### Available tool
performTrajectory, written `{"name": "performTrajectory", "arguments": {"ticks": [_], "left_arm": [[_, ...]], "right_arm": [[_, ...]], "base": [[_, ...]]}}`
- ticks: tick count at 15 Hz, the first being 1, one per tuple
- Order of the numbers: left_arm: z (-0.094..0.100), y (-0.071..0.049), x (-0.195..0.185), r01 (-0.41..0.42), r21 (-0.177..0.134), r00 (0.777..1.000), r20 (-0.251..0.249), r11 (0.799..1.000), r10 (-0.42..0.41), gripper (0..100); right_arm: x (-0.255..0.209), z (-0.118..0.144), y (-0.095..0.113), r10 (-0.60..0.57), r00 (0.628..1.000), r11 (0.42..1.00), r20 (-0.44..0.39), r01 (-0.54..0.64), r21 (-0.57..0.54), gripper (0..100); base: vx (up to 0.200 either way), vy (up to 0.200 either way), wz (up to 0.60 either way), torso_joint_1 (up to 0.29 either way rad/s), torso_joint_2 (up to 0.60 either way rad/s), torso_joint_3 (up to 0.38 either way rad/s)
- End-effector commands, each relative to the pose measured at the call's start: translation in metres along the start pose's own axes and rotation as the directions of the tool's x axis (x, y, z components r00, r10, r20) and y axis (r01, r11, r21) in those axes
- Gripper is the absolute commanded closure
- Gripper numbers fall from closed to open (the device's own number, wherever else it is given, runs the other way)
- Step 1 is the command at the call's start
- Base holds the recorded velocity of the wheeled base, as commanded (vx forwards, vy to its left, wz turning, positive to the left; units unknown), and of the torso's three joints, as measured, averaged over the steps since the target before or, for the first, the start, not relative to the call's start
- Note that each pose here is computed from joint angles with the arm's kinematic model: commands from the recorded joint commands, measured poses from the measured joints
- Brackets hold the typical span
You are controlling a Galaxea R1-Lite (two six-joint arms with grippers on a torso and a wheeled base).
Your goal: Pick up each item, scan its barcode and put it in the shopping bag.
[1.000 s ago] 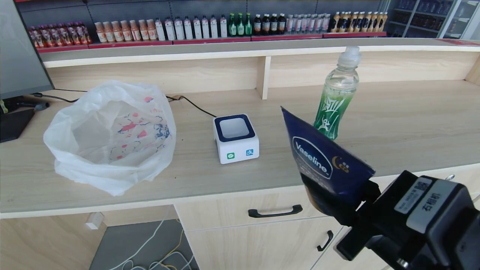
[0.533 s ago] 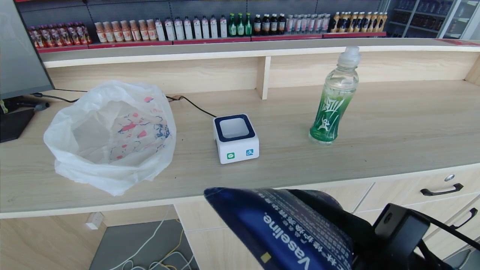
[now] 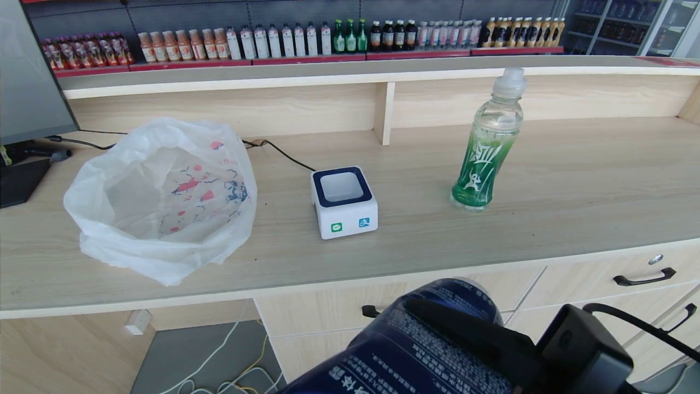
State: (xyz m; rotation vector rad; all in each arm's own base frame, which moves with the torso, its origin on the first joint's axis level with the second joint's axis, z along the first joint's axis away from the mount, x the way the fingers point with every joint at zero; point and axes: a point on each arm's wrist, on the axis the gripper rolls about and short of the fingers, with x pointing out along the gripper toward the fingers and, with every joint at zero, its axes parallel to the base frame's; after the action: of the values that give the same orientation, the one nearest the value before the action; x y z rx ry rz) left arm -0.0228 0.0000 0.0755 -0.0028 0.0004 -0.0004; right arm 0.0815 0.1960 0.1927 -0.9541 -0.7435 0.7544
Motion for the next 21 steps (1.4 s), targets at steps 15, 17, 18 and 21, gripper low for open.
{"name": "performTrajectory", "arguments": {"ticks": [15, 17, 18, 21], "left_arm": [[0.0, 0.0, 0.0, 0.0, 0.0, 1.0, 0.0, 1.0, 0.0, 0], [0.0, 0.0, 0.0, 0.001, 0.0, 1.0, 0.0, 1.0, -0.001, 0], [0.0, 0.0, 0.0, 0.0, 0.0, 1.0, 0.0, 1.0, 0.0, 0], [0.0, 0.0, 0.0, 0.0, 0.0, 1.0, 0.0, 1.0, 0.0, 0]], "right_arm": [[0.033, -0.003, -0.005, 0.003, 0.995, 0.994, 0.102, 0.008, -0.109, 100], [0.037, -0.002, -0.006, -0.007, 0.995, 0.994, 0.103, 0.018, -0.106, 100], [0.039, -0.002, -0.006, -0.008, 0.995, 0.994, 0.103, 0.019, -0.104, 100], [0.038, -0.002, -0.005, -0.007, 0.995, 0.995, 0.103, 0.017, -0.101, 100]], "base": [[0.0, 0.0, 0.0, 0.0, 0.0, 0.0], [0.0, 0.0, 0.0, 0.0, 0.0, 0.0], [0.0, 0.0, 0.0, 0.0, 0.0, 0.0], [0.0, 0.0, 0.0, 0.0, 0.0, 0.0]]}}
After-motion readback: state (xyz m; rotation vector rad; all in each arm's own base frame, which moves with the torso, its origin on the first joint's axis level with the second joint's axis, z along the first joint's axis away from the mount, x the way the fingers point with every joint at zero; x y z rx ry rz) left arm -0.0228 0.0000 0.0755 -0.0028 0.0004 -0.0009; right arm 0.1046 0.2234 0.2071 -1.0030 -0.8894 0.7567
